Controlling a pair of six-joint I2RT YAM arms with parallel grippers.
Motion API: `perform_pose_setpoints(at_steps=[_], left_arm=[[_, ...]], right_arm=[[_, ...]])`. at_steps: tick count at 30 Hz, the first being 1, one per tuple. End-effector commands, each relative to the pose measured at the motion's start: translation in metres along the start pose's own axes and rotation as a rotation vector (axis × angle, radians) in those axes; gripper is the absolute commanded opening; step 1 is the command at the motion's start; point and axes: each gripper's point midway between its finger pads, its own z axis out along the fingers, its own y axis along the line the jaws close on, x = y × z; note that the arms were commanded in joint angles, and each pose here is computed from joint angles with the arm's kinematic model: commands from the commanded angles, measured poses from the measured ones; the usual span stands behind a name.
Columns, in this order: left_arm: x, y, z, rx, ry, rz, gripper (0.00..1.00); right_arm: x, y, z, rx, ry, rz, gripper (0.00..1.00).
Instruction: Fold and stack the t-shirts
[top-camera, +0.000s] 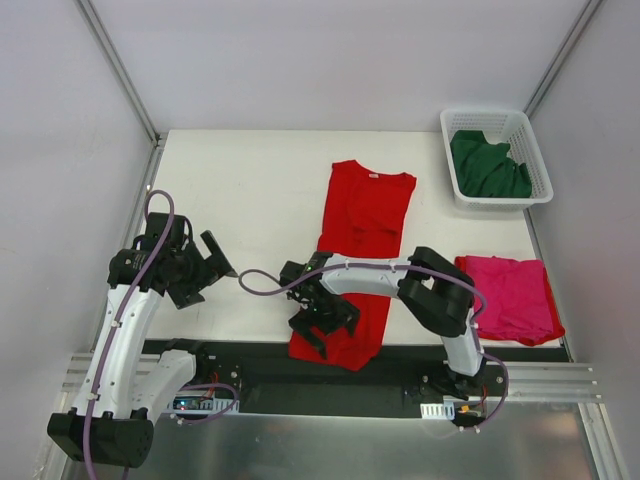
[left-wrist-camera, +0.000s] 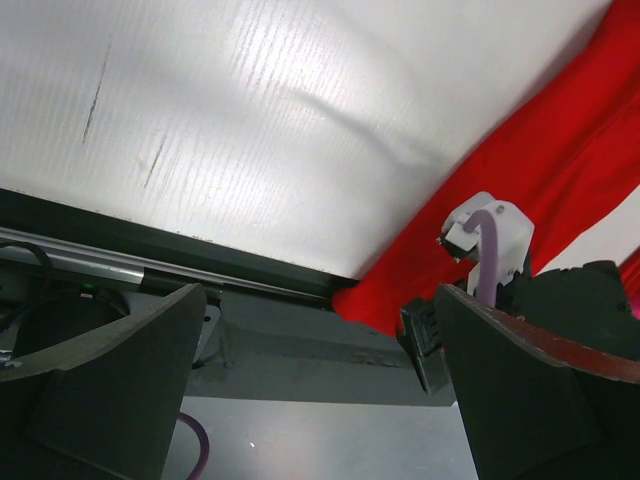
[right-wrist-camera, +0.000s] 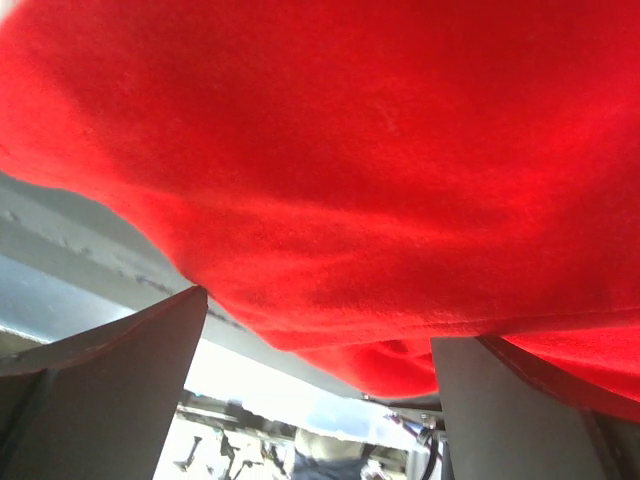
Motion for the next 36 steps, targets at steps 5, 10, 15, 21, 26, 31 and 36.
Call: perform_pose_setpoints(at_steps=[5, 10, 15, 21, 26, 31, 36], left_arm=[[-0.002, 0.000, -0.005, 0.006, -0.010, -0.002, 0.99], [-0.002, -0.003, -0.006, 0.015, -0.008, -0.001, 0.99], [0.000, -0.003, -0.005, 0.020, 0.002, -0.003, 0.99], [0.002, -0.003, -0.002, 0.022, 0.014, -0.008, 0.99], [0.002, -0.003, -0.002, 0.023, 0.012, -0.007, 0.99], [0.004, -0.002, -0.002, 0.022, 0.014, -0.009, 0.99], [0.002, -0.003, 0.000, 0.022, 0.019, -0.011, 0.99]], right_arm=[[-0.007, -0.001, -0.028, 0.004, -0.066, -0.039, 0.96], [-0.066, -0.055, -0.091, 0.050, -0.278, 0.178, 0.96], [-0.102, -0.140, -0.117, 0.096, -0.312, 0.400, 0.96], [-0.135, -0.202, -0.105, 0.184, -0.265, 0.484, 0.96], [-0.135, -0.219, -0.084, 0.223, -0.177, 0.523, 0.96], [-0.125, -0.223, -0.060, 0.235, -0.085, 0.527, 0.96], [-0.137, -0.218, -0.045, 0.179, -0.089, 0.491, 0.96]])
